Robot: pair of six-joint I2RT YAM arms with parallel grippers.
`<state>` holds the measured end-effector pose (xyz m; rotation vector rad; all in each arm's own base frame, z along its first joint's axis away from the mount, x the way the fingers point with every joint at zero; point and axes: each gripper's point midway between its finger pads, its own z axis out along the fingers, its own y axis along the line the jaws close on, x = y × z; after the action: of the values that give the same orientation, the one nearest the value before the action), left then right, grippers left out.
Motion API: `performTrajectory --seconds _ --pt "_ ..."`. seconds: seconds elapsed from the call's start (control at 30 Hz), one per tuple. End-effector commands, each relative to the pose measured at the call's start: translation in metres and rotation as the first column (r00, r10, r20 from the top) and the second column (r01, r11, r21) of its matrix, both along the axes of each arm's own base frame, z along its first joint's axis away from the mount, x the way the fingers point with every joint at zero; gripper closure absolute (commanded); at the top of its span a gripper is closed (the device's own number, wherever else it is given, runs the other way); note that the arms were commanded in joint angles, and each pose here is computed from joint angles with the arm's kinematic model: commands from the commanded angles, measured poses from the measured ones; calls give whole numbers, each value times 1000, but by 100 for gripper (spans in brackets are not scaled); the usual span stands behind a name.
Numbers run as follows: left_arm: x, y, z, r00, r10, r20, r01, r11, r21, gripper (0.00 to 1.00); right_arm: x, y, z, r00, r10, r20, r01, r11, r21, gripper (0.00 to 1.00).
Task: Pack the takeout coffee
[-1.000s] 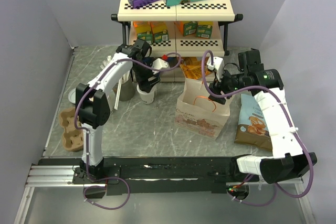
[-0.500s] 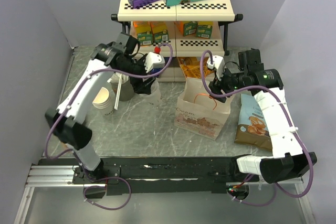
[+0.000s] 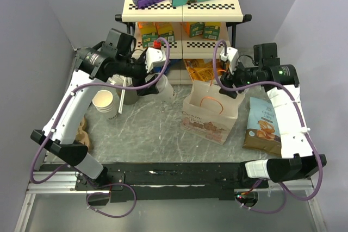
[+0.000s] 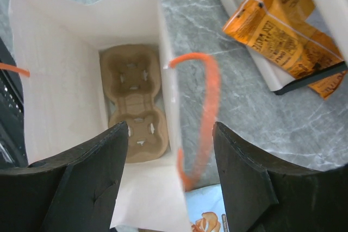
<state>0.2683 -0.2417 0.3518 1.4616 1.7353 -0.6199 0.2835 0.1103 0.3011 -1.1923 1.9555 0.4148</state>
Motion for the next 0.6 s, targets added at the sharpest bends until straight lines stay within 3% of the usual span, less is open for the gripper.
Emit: performTrajectory --seconds 0.0,0.37,0.57 --pt "-8 -2 31 998 2 57 3 997 -73 99 1 -2 20 1000 -10 19 9 999 43 30" --pt "-7 -2 98 965 66 256 -11 977 -212 99 -15 -18 -3 997 41 -62 -42 999 -9 35" --pt "-6 -5 114 949 76 305 -2 972 -236 99 -12 -21 -16 995 43 -85 -45 999 -26 47"
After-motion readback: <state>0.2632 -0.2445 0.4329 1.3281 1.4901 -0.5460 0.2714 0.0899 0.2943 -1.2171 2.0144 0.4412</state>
